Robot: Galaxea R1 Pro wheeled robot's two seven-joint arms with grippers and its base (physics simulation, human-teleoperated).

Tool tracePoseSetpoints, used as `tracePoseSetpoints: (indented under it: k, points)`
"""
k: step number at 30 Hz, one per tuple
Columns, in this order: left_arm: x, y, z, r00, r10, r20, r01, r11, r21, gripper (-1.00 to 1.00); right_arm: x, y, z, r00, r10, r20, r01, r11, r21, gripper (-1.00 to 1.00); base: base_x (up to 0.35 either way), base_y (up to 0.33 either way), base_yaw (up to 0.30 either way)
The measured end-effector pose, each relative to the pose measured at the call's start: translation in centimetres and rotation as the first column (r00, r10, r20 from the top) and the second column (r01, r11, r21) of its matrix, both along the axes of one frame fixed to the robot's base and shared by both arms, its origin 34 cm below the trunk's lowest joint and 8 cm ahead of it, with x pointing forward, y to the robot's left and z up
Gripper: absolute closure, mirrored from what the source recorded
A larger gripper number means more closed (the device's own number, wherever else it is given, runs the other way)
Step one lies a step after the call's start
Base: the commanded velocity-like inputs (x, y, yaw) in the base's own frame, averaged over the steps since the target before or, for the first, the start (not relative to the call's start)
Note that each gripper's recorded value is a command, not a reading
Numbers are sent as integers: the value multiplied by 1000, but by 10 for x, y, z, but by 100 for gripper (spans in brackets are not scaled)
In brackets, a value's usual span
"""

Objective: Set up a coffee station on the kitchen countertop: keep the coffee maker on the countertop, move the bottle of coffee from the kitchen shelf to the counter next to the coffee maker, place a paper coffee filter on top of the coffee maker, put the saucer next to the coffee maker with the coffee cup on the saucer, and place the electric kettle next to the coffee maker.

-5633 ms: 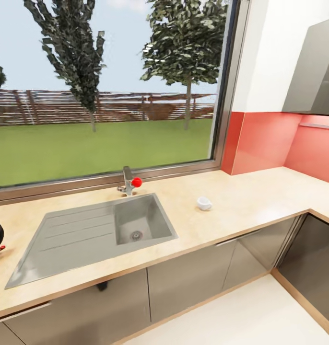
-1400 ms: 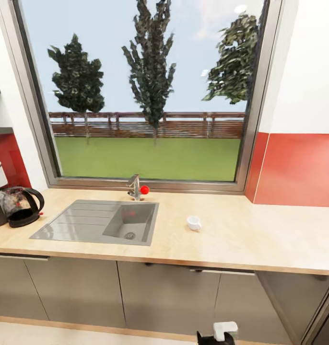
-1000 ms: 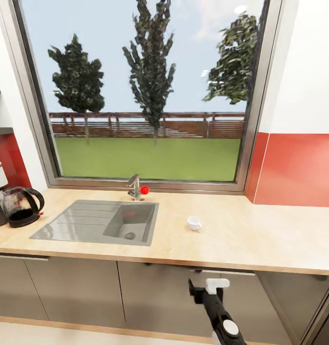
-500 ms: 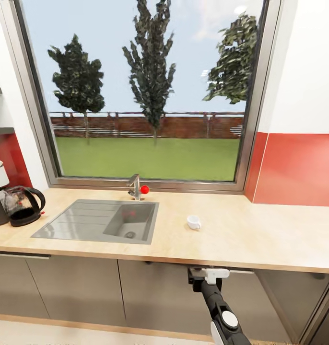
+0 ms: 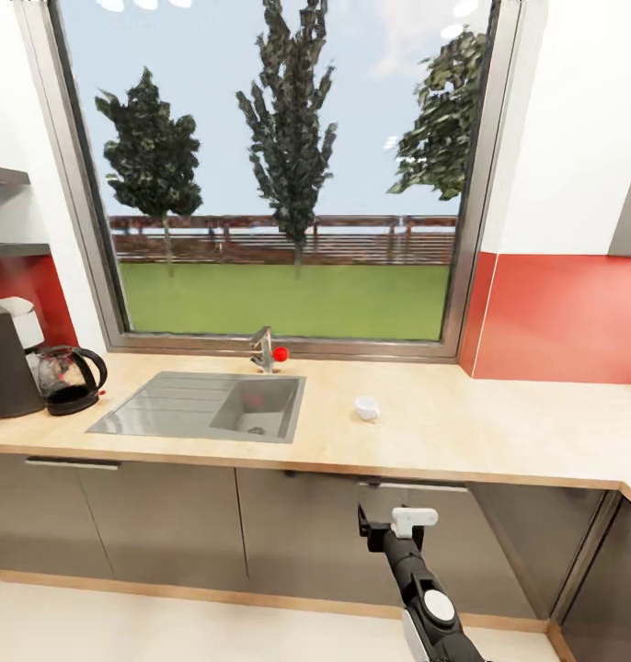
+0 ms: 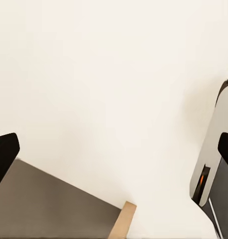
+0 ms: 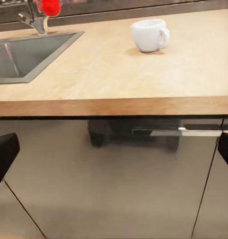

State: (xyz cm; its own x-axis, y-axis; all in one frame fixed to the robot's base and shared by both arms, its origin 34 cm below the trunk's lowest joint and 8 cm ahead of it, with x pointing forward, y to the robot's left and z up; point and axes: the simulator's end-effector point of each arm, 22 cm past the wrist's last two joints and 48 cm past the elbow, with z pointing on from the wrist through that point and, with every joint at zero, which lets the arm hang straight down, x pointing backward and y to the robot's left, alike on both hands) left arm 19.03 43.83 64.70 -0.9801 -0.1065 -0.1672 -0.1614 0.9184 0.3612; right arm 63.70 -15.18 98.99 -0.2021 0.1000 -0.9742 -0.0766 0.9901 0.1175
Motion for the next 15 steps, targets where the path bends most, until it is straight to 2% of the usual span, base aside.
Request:
tracePoseSetpoints:
  k: [3,9,13,15]
  points:
    - [0,0,0,1000,0,1,0,1000,0,-100,4,1,19,999,-1,38,1,1000,6,-100,-184,0,0]
    - [1,0,0,1000,-1,4,1,1000,1,-100,15,-3,96,983,-18,180,13,999,31,-100,-39,0,0]
    - [1,0,0,1000,0,3,0,1000,1,-100,15,2,130,979,-20,202,9,998,54,-100,-5,0,0]
    - [1,0,0,1000,-1,3,1,1000,0,-100,15,5,138,984,-14,176,4,998,60,-100,-2,0,0]
